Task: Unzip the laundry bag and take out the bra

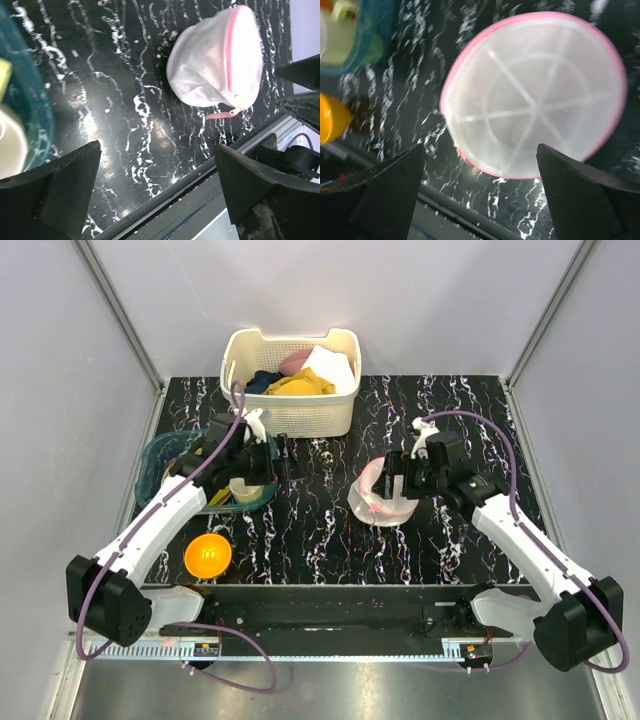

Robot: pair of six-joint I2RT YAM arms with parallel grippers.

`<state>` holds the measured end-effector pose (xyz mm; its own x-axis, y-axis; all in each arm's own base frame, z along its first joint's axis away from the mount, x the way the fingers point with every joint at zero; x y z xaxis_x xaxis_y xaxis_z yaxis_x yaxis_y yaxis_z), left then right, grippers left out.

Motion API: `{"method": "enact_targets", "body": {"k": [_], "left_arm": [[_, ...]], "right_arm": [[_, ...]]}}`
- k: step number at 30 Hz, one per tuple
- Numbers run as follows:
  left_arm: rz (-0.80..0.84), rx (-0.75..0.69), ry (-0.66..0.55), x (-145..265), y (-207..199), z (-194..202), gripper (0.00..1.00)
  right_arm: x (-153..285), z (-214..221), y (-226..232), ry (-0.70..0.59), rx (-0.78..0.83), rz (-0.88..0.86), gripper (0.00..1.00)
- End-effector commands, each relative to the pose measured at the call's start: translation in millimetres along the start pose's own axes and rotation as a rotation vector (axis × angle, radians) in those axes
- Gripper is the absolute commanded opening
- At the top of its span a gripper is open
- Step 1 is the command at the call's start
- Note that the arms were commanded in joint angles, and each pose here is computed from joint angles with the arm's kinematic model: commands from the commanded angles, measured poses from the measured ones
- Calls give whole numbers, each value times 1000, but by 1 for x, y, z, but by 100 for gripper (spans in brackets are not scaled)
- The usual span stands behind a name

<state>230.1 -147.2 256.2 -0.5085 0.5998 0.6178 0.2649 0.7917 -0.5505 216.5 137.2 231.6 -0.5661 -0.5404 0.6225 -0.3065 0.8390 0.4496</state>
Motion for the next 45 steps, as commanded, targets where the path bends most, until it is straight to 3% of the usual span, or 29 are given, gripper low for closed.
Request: {"method": "enact_targets", "body": {"k": [1,5,9,11,21,24,25,29,38,43,45], "left_arm": [[123,-39,-23,-12,-34,-14,99],[193,-29,7,-35,-59,-20,99],[241,-71,36,-70,-86,-35,99],[224,-65,91,-96,-86,-34,99],[189,-9,138,-151,-91,-39,99],[204,-13,146,-163,-97,-34,79],[214,-10,152,-164,-99,-34,58],[205,-14,175,-163,-100,-21,3],[147,3,111,-125,-91,-8,0],[43,101,47,-104,-76,9,0],[33,116,14,-93,-76,13,0]], "right_arm": [[31,-26,-21,-223,-151,331,100],[34,-21,-51,-221,-348,363,100],[32,-14,-52,-204,-458,311,100],[30,-10,-51,-189,-484,292,100],[25,9,-50,-147,-568,255,100],[24,11,-49,-137,-577,238,100],[23,11,-49,-133,-580,239,100],[23,11,-50,-136,-596,242,100],[5,11,-41,-68,-670,90,100],[-7,19,-41,-30,-722,4,99],[-14,18,-41,-31,-735,-31,93]]}}
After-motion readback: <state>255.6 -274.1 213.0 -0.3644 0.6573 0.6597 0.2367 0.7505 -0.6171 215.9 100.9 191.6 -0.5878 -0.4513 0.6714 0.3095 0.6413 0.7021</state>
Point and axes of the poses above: each gripper's point midway between its finger pads, its own x axis back along the fingers, its own y axis along the line the jaws close on, z = x × y, the point moved 9 cm from there along x, back along the fingers, and after that the axes turned 1 degree about -x, right-handed, at the moved point
